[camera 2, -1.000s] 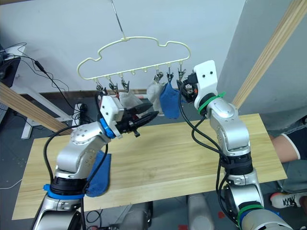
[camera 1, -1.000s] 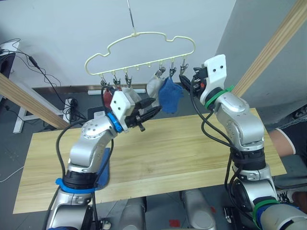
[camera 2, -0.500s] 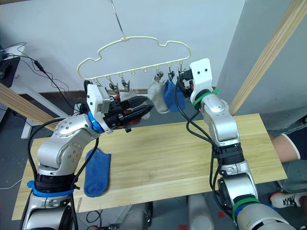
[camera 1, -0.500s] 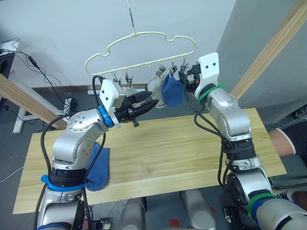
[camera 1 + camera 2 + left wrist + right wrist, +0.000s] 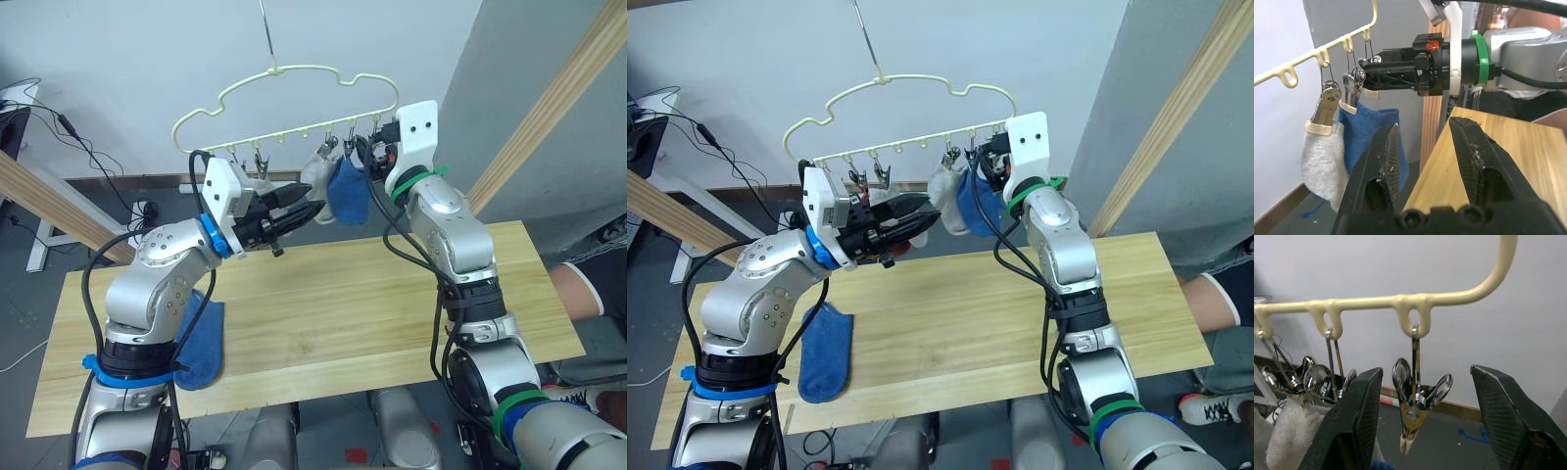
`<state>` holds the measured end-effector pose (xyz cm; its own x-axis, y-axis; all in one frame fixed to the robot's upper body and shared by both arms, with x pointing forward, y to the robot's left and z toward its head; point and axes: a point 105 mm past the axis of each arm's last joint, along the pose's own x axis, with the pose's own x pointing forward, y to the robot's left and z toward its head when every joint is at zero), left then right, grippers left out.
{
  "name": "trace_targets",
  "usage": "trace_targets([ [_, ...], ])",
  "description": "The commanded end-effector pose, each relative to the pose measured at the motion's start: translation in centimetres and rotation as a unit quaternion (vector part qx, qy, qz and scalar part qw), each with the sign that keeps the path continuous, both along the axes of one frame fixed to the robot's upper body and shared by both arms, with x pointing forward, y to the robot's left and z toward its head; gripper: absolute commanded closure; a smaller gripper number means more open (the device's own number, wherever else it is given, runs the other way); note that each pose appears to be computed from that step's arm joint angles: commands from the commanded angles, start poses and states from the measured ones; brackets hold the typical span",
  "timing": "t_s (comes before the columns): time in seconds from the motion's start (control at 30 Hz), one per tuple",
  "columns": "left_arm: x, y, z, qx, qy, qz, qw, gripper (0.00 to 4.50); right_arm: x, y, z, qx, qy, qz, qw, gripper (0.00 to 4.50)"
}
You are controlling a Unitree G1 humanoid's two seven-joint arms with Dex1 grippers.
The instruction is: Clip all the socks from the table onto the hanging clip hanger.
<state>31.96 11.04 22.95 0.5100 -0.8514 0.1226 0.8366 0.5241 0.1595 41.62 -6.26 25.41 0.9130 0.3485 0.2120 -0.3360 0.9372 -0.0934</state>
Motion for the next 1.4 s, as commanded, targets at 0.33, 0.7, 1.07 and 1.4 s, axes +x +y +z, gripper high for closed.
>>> trace_targets([
  [0.33, -0.72, 0.24, 1.44, 0.001, -0.026, -0.009, 1.000, 2.68, -0.42, -0.60, 1.42, 0.056, -0.011, -0.021, 0.998, 1.51],
  [0.7, -0.60, 0.06, 1.39, 0.003, -0.026, -0.010, 1.000, 2.68, -0.49, -0.60, 1.32, 0.070, -0.002, -0.016, 0.997, 1.51],
  [1.07, -0.48, -0.12, 1.36, 0.002, -0.025, -0.011, 1.000, 2.68, -0.67, -0.60, 1.52, 0.082, -0.002, -0.015, 0.997, 1.51],
  [1.4, -0.42, -0.19, 1.26, 0.001, -0.025, -0.010, 1.000, 2.68, -0.69, -0.67, 1.44, 0.084, 0.000, -0.013, 0.996, 1.51],
])
